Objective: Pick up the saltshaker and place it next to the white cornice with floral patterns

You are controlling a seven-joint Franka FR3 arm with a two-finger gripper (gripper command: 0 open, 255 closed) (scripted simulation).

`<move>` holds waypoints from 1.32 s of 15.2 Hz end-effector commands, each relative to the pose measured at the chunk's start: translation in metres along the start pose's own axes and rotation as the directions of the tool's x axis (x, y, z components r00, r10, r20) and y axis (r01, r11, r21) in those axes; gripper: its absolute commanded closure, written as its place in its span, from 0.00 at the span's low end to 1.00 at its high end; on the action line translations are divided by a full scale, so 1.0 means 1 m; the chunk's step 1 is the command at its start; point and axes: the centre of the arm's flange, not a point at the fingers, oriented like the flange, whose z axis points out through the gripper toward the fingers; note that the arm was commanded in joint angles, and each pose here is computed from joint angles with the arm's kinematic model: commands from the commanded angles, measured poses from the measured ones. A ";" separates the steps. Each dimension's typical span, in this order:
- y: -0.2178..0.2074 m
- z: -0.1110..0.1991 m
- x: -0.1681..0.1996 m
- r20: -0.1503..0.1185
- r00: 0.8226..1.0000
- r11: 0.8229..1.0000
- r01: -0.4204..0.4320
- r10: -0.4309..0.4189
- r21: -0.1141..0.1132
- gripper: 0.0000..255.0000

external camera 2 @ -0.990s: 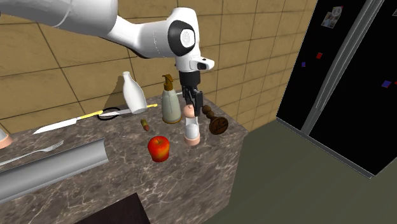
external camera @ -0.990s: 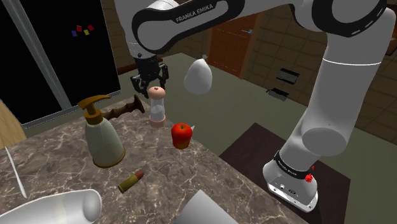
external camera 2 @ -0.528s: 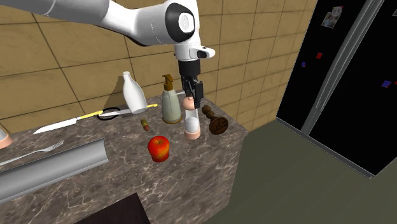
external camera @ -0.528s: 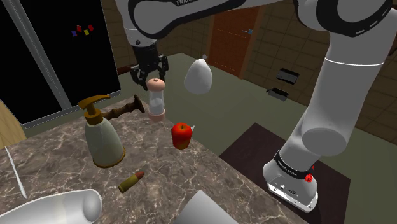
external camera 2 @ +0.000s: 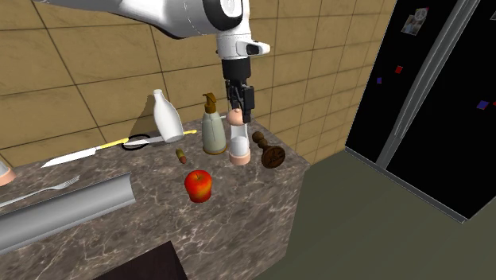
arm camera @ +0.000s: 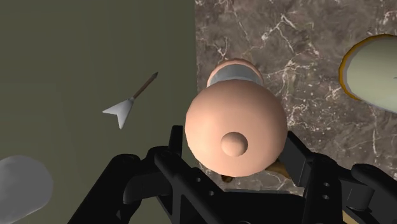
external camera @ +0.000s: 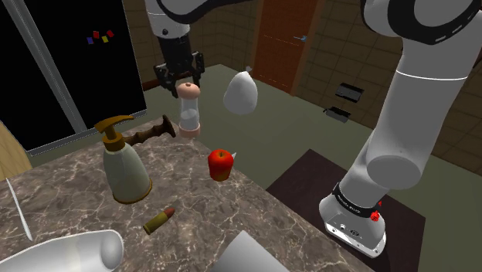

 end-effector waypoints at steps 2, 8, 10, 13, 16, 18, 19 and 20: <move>0.003 -0.016 -0.001 0.000 1.000 1.000 0.000 0.000 0.000 1.00; 0.008 -0.047 0.000 0.000 1.000 1.000 0.000 0.000 0.000 1.00; 0.010 -0.057 0.000 0.000 1.000 1.000 0.000 0.000 0.000 1.00; 0.012 -0.073 0.000 0.000 1.000 1.000 0.000 0.000 0.000 1.00; 0.015 -0.089 0.000 0.000 1.000 1.000 0.000 0.000 0.000 1.00; 0.017 -0.099 0.000 0.000 1.000 1.000 0.000 0.000 0.000 1.00; 0.018 -0.104 0.000 0.000 1.000 1.000 0.000 0.000 0.000 1.00; 0.018 -0.109 0.000 0.000 1.000 1.000 0.000 0.000 0.000 1.00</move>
